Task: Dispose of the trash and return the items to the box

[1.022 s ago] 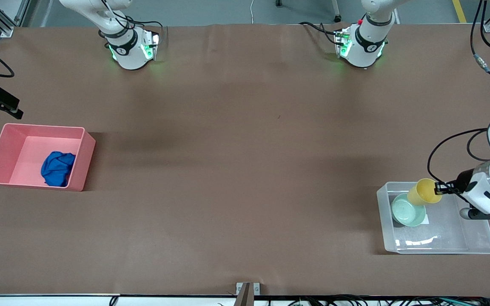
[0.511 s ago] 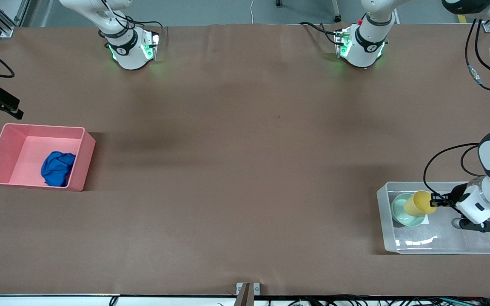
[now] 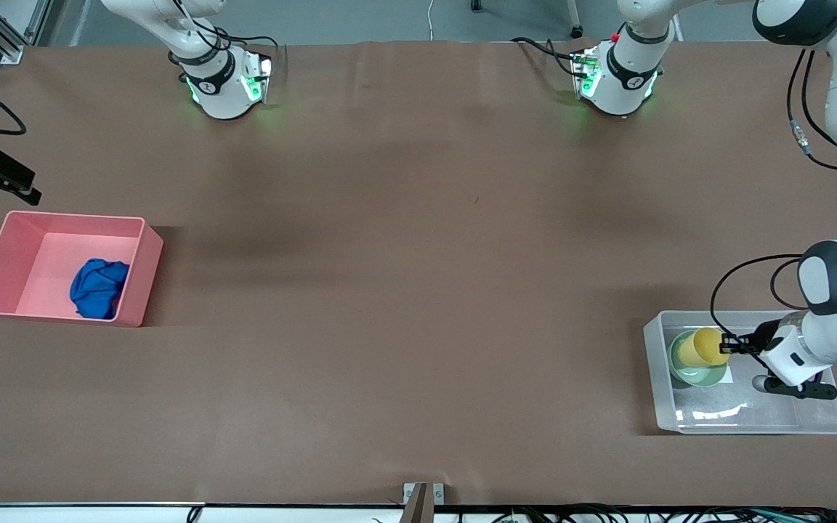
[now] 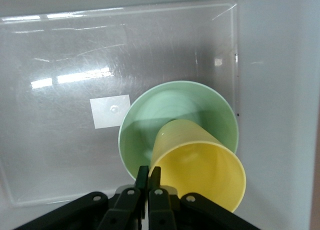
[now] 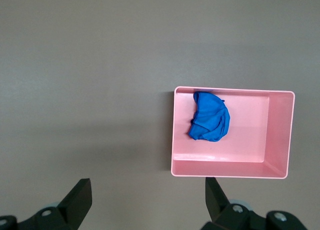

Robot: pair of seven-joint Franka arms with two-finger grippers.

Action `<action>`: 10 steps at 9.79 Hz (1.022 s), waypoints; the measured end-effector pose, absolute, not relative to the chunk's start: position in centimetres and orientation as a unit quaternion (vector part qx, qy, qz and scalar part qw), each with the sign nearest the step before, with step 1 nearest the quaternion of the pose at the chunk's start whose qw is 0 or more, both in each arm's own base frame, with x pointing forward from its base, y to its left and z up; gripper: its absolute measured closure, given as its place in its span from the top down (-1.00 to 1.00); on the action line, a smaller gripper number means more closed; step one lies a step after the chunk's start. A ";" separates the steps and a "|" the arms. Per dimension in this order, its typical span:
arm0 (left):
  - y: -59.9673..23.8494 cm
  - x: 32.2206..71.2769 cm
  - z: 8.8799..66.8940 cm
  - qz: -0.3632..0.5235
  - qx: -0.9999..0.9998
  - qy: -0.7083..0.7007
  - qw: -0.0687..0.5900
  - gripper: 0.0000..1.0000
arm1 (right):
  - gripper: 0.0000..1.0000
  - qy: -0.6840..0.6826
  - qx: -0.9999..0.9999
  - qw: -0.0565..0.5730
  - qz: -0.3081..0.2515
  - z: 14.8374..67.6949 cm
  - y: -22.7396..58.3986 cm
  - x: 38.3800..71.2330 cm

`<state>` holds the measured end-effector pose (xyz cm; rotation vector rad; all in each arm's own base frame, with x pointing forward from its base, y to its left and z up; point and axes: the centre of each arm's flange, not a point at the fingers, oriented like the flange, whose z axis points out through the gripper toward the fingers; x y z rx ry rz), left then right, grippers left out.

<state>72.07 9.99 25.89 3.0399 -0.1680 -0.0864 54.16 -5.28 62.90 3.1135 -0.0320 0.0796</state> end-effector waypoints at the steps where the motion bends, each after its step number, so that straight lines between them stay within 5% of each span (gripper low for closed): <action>1: 10.4 72.0 25.4 -0.030 0.997 -0.052 0.046 -0.84 | 1.00 -0.010 1.000 0.013 0.025 62.9 -5.3 54.2; 2: 10.8 72.0 25.4 -0.030 0.997 -0.054 0.039 -0.76 | 1.00 -0.011 1.000 0.013 0.025 62.9 -5.3 54.2; 8: 9.7 72.3 34.6 -0.005 0.998 -0.061 0.012 0.95 | 1.00 -0.011 1.000 0.013 0.024 62.8 -5.4 54.2; 10: 6.1 70.6 42.6 -0.011 0.999 -0.032 0.001 1.00 | 1.00 -0.011 1.000 0.013 0.023 62.7 -5.4 54.2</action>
